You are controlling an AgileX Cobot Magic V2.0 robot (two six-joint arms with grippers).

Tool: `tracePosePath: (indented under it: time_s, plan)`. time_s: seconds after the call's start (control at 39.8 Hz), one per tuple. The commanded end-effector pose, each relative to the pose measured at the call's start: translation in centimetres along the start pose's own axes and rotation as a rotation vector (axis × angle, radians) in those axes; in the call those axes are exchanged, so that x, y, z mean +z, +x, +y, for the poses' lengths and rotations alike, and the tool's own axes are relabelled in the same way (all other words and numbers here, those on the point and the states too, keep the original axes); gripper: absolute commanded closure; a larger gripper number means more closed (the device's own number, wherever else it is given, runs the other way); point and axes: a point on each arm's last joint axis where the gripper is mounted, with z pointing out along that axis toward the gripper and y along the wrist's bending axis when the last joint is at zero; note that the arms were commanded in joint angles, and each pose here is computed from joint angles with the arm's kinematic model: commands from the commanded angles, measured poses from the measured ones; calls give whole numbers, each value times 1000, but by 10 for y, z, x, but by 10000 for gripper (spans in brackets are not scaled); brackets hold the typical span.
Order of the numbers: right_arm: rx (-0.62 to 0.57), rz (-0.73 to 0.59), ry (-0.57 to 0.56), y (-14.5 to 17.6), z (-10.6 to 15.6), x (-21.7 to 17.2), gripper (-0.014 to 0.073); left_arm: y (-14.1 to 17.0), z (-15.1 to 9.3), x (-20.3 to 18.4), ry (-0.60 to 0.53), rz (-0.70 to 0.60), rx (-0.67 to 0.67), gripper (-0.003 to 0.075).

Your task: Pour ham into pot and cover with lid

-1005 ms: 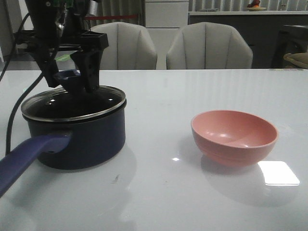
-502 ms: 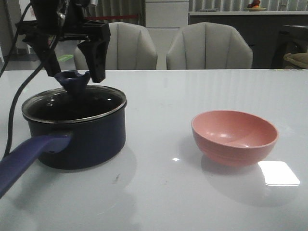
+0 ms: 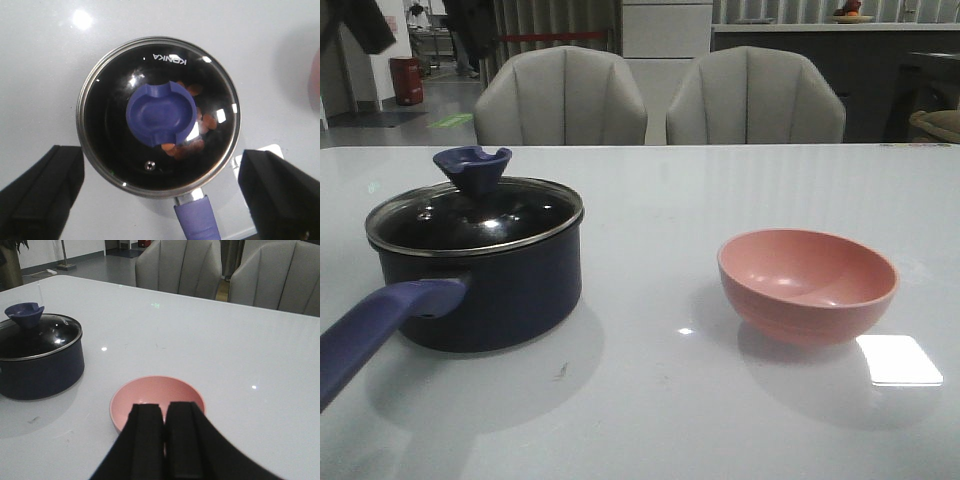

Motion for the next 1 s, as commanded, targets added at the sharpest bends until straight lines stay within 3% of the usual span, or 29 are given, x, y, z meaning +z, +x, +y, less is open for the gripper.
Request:
tracePosePath:
  time_s: [0.0,0.35,0.6,0.78,0.88,0.98]
  plan:
    - [-10,-89,22,-16,-2,-1,434,16,-2,-41,11,-164,5,83]
    - [-10,-89,22,-16,-2,-1,434,122,3,-83,27,-364,0,83]
    - [-10,-89,22,-16,-2,-1,434,209,8,-101,41,-668,1,83]
    - [-10,-89,22,-16,-2,-1,434,256,11,-99,40,-794,7,86]
    - [-10,-89,22,-16,-2,-1,434,276,11,-94,49,-825,4,143]
    - [-10,-89,22,-16,-2,-1,434,287,12,-88,50,-843,4,283]
